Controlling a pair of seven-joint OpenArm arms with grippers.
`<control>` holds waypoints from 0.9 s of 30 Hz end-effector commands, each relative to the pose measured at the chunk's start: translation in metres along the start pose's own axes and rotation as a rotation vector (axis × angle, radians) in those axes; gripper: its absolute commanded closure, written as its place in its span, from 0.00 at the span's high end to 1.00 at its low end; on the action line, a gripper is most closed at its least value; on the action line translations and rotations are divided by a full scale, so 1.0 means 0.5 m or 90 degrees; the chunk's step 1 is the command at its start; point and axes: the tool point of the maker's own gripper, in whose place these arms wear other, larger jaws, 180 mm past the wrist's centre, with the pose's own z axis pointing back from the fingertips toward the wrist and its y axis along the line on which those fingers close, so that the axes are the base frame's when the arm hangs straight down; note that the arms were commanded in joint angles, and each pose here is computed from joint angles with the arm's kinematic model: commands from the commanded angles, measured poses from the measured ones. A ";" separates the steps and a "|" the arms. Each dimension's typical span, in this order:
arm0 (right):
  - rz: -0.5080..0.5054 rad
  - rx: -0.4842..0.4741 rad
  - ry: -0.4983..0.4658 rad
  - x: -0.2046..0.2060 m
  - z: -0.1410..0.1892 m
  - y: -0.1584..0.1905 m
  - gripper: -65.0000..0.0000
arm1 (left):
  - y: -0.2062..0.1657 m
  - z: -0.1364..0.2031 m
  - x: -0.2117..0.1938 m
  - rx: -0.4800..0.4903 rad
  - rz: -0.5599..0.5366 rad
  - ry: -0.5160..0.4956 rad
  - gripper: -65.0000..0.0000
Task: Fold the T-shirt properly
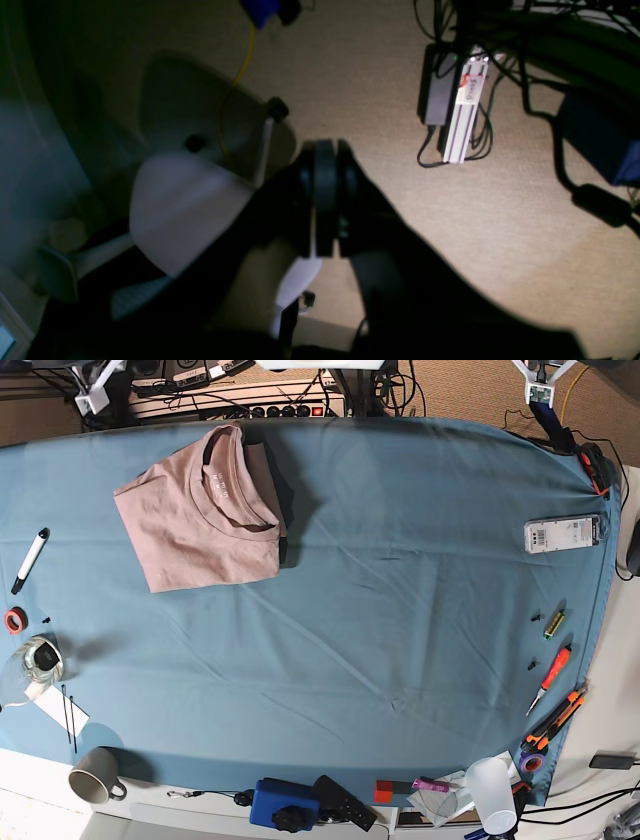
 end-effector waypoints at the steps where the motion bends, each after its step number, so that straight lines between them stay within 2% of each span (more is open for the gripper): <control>1: -0.004 -0.006 0.004 -0.005 0.005 -0.011 0.00 | 0.005 -0.008 -0.022 0.005 -0.002 0.018 0.00; 4: -0.020 -0.042 0.078 -0.055 -0.015 -0.050 0.00 | -0.004 -0.058 -0.060 -0.012 0.004 0.052 0.00; 7: 0.001 -0.071 0.173 -0.098 -0.042 -0.084 0.00 | -0.018 -0.123 -0.089 -0.036 0.000 0.086 0.00; 10: 0.024 -0.069 0.204 -0.104 -0.084 -0.097 0.00 | -0.028 -0.187 -0.115 -0.052 0.004 0.118 0.00; 21: 0.042 -0.053 0.225 -0.077 -0.269 -0.120 0.00 | -0.078 -0.383 -0.143 -0.104 0.052 0.133 0.00; 24: 0.053 -0.048 0.210 -0.065 -0.314 -0.119 0.00 | -0.087 -0.418 -0.145 -0.105 0.058 0.129 0.00; 27: 0.077 -0.047 0.168 -0.042 -0.352 -0.120 0.00 | -0.091 -0.444 -0.148 -0.103 0.054 0.110 0.00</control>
